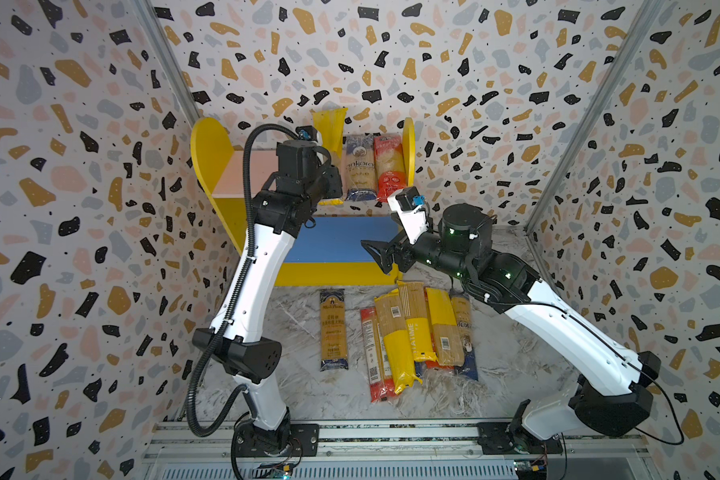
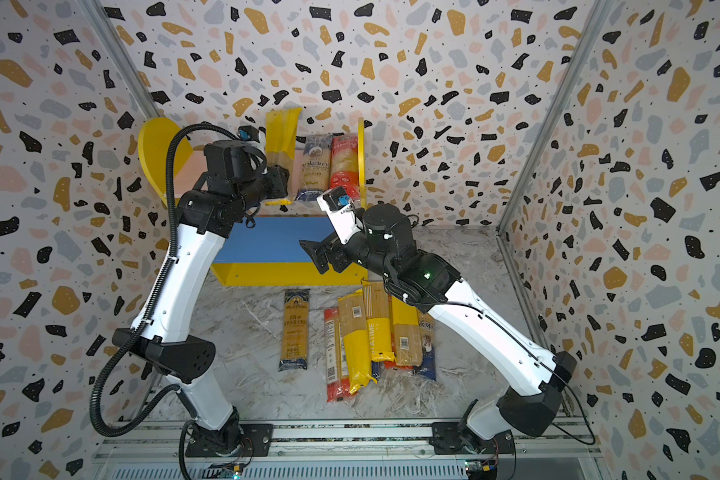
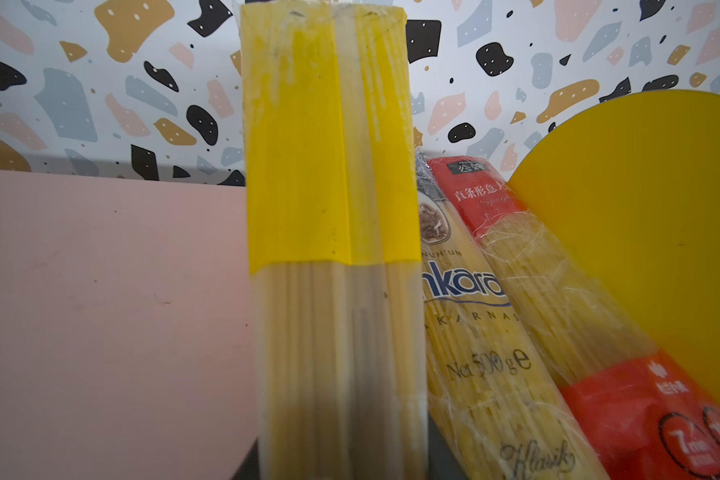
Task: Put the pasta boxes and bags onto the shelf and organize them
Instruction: 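Lower the yellow-banded package beside the ankara bag and open the left gripper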
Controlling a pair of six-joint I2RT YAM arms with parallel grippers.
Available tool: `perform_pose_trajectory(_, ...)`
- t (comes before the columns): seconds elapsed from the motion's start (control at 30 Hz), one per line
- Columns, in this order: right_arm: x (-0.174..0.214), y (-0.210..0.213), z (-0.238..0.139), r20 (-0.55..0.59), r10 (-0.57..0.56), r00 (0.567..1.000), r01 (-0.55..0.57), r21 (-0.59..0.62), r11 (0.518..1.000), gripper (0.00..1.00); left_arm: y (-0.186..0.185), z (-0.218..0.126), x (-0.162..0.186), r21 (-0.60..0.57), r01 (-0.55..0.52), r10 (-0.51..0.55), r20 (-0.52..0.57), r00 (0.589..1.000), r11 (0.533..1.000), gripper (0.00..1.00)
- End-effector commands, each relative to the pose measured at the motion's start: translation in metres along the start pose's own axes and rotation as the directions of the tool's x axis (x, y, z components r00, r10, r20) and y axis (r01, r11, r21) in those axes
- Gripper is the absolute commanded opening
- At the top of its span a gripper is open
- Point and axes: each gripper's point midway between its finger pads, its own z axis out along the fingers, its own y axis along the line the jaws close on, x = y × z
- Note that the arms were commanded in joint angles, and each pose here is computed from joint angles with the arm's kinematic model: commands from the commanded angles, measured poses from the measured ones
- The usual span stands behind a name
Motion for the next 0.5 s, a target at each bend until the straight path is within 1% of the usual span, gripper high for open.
perform_pose_trajectory(0.0, -0.022, -0.005, -0.014, 0.057, -0.014, 0.998, 0.013, 0.028, 1.0, 0.99, -0.017, -0.026, -0.072, 0.091, 0.041, -0.064, 0.262, 0.963, 0.995, 0.0)
perform_pose_trajectory(0.13, -0.017, -0.012, -0.017, 0.048, -0.005, 0.999, 0.003, 0.046, 0.999, 0.99, -0.02, -0.021, -0.068, 0.11, 0.058, -0.084, 0.249, 0.965, 0.992, 0.0)
perform_pose_trajectory(0.27, -0.016, -0.015, -0.024, 0.063, 0.003, 0.998, -0.006, 0.052, 0.999, 0.99, -0.021, -0.019, -0.064, 0.12, 0.062, -0.089, 0.235, 0.968, 0.991, 0.0)
perform_pose_trajectory(0.3, -0.016, -0.016, -0.025, 0.065, 0.006, 0.998, -0.009, 0.053, 0.999, 0.99, -0.021, -0.018, -0.063, 0.121, 0.06, -0.087, 0.231, 0.969, 0.991, 0.01)
perform_pose_trajectory(0.33, -0.016, -0.018, -0.026, 0.067, 0.01, 0.998, -0.014, 0.057, 0.998, 0.99, -0.021, -0.017, -0.062, 0.119, 0.061, -0.087, 0.227, 0.97, 0.991, 0.03)
perform_pose_trajectory(0.4, -0.015, -0.021, -0.027, 0.067, 0.023, 0.998, -0.027, 0.066, 0.997, 0.99, -0.021, -0.016, -0.06, 0.118, 0.061, -0.086, 0.22, 0.972, 0.991, 0.11)
perform_pose_trajectory(0.47, -0.014, -0.023, -0.028, 0.065, 0.031, 0.997, -0.035, 0.063, 0.997, 0.99, -0.021, -0.016, -0.059, 0.117, 0.064, -0.089, 0.218, 0.972, 0.991, 0.23)
